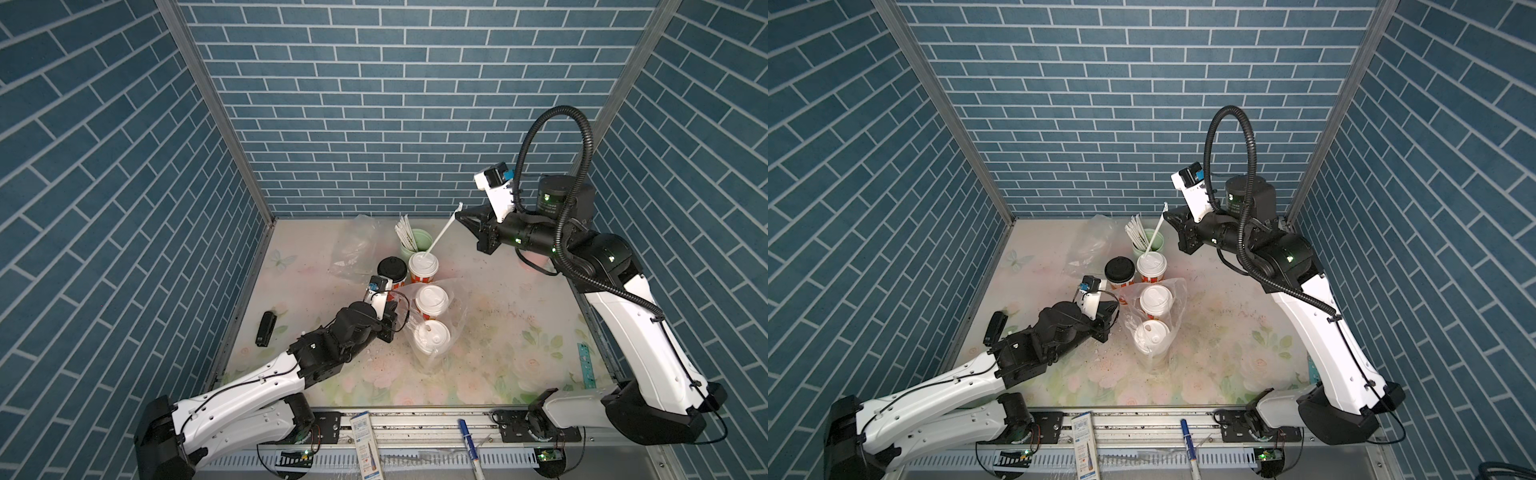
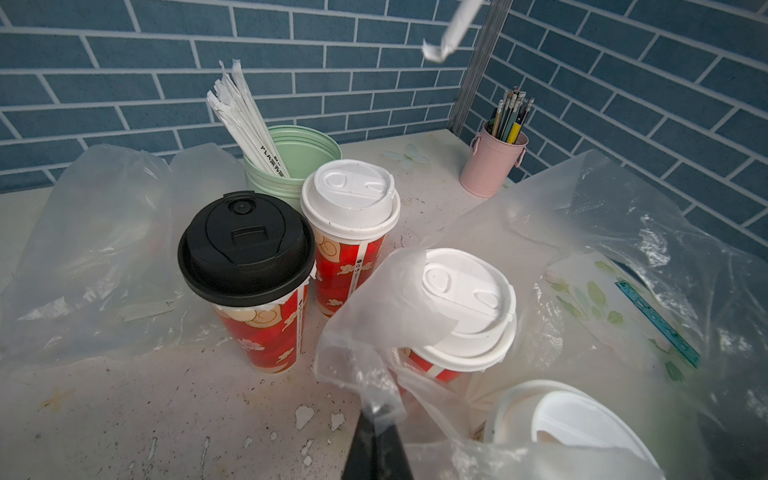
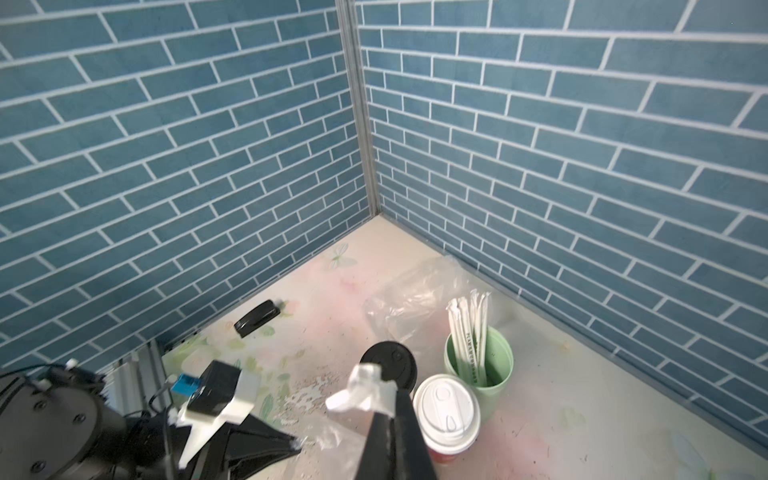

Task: Pack milk tea into plastic carrier bags
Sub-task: Place the straw in the plastic carrier bag.

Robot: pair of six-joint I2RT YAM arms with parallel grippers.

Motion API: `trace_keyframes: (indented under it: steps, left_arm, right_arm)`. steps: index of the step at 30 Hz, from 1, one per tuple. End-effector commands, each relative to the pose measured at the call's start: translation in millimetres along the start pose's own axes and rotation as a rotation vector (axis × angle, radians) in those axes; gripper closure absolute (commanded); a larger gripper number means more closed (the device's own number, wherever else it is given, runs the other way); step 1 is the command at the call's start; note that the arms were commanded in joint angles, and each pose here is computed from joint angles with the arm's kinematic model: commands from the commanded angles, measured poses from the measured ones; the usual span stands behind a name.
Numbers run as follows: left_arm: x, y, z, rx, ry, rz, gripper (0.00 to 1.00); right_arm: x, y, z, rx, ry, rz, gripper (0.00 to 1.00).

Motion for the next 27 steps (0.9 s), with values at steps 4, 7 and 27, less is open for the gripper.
trace_keyframes:
  steps: [4, 7, 27]
  left_arm:
    - [1.2, 15.4, -8.1, -0.016, -0.022, -0.013, 1.00]
    - [1.8, 18.3, -8.7, -0.026, -0.021, -0.013, 1.00]
    - [3.9, 21.0, -15.0, -0.022, -0.056, -0.004, 1.00]
  right_arm:
    - [-7.9, -49.2, 22.5, -0.041, 0.064, 0.203, 1.00]
    - [-11.9, -59.9, 29.0, -0.046, 0.095, 0.234, 1.00]
    - [-45.7, -56.1, 3.4, 0.014, -0.031, 0.071, 1.00]
Point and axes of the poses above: each gripper's point midway between its finger pads, its own x axis back along the fingers, its own z axis along the line the jaws close on, y = z × x, the point moved 2 cm from there along x, back along the fingers
